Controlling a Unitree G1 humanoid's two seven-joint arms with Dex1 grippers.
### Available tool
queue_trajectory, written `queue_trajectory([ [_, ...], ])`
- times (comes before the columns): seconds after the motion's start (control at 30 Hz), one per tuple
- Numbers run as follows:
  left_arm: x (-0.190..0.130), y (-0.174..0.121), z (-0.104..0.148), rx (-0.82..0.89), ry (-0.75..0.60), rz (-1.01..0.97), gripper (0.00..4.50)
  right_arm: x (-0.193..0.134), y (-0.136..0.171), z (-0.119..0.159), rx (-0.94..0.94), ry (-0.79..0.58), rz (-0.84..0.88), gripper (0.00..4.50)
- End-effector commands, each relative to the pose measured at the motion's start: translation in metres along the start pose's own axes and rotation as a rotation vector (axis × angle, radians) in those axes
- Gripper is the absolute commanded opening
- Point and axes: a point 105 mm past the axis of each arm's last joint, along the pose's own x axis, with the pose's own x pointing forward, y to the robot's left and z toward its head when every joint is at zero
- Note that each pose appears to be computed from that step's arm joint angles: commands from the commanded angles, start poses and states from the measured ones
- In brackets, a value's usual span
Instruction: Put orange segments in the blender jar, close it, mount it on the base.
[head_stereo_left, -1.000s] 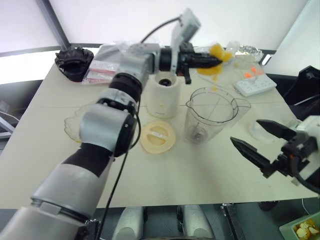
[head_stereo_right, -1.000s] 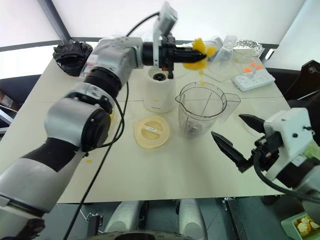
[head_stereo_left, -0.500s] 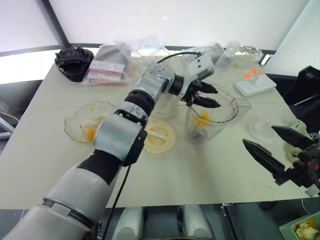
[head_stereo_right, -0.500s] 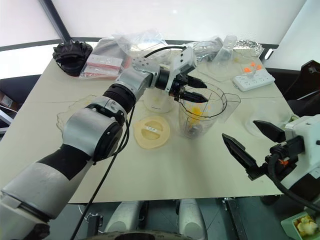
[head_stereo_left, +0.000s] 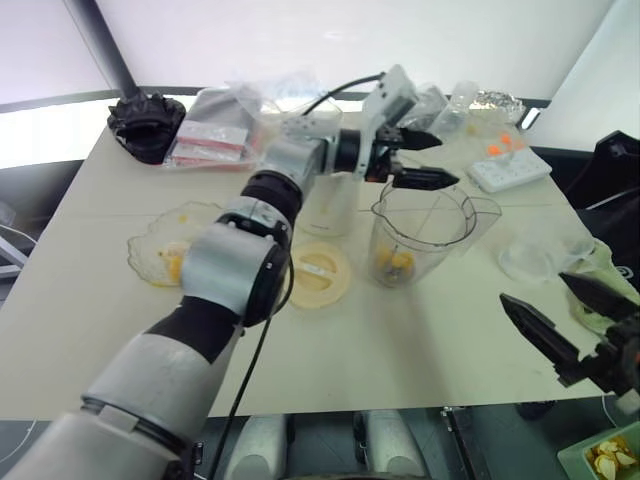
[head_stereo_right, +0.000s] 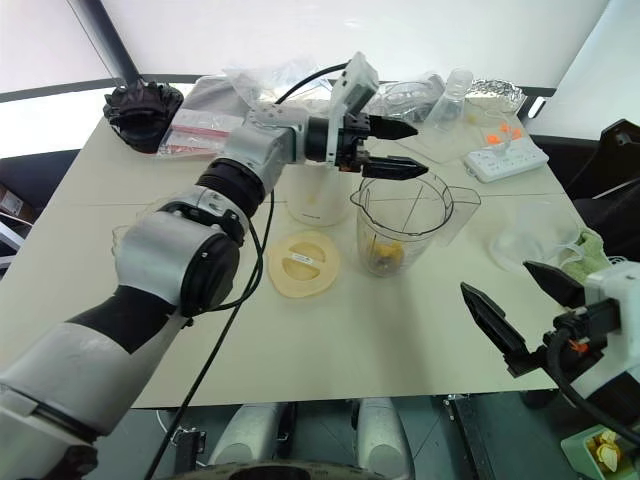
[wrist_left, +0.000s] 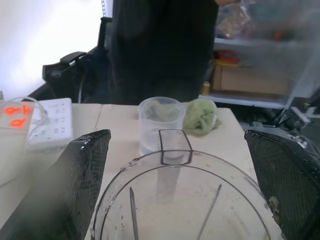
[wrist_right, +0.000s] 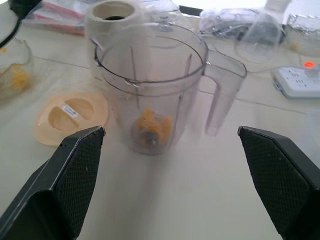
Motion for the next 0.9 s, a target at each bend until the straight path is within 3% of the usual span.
queue_trajectory([
  [0.03,-0.023,0.004,0.01,0.009,-0.051,-0.003,4.47,-0.003,-0.01,-0.003,-0.026,-0.029,-0.084,4.5],
  [0.47,-0.091,-0.021,-0.089,0.017,0.122,0.168,4.47,-0.013,-0.098,-0.046,0.017,0.04,-0.45,4.5],
  [0.9,-0.089,-0.058,-0.111,-0.017,0.126,0.248,4.47,0.035,-0.171,-0.072,0.124,0.078,-0.582,4.5],
])
